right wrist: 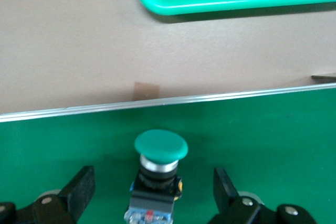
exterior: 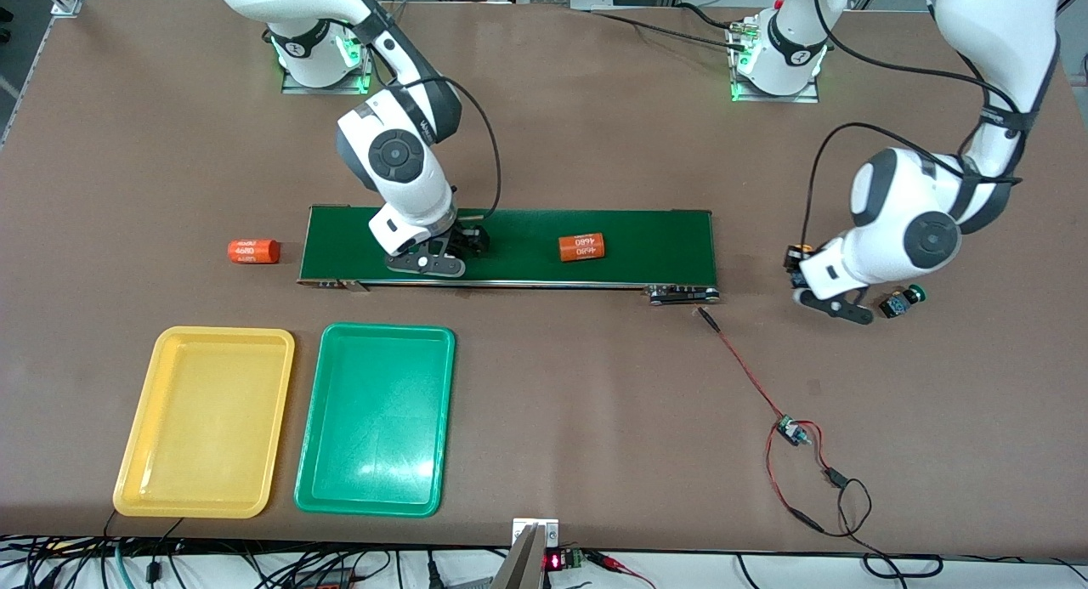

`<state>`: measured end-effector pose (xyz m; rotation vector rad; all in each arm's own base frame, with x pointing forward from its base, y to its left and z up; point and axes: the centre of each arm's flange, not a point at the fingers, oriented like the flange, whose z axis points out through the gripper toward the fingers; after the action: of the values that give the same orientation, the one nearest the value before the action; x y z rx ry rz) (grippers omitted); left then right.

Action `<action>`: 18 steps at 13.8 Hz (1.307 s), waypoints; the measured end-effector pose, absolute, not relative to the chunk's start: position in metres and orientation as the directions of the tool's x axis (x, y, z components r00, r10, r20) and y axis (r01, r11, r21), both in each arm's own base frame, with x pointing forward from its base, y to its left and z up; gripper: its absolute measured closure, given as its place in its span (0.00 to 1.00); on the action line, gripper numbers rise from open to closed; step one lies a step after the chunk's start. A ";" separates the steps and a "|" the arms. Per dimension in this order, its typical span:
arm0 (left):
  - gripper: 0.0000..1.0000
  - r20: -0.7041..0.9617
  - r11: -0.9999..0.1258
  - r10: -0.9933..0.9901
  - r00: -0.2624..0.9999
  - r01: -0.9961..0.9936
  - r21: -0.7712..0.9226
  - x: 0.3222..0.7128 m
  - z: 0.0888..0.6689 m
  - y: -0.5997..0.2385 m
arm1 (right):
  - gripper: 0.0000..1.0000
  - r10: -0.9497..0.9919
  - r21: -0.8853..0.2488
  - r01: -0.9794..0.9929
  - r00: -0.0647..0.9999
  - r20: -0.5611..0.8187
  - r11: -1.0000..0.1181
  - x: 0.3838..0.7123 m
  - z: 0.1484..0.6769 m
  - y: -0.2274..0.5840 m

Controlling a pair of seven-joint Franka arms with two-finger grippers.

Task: Sort buttons by color to trays
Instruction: 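Grasp the green button with the right gripper while the left grasps yellow button, then carry the green button to the green tray while the left gripper places yellow button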

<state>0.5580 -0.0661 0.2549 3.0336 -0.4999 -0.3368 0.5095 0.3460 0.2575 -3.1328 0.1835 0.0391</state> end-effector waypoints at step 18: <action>0.59 -0.183 -0.964 -0.241 0.953 -0.213 0.160 0.521 0.257 -0.245 | 0.67 0.002 0.016 0.001 0.999 0.046 -1.000 0.615 0.397 0.231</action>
<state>0.5206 -0.2449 0.2571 2.9669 -0.3469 -0.3036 0.6149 0.2311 0.3973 -3.1571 -0.0029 -0.0725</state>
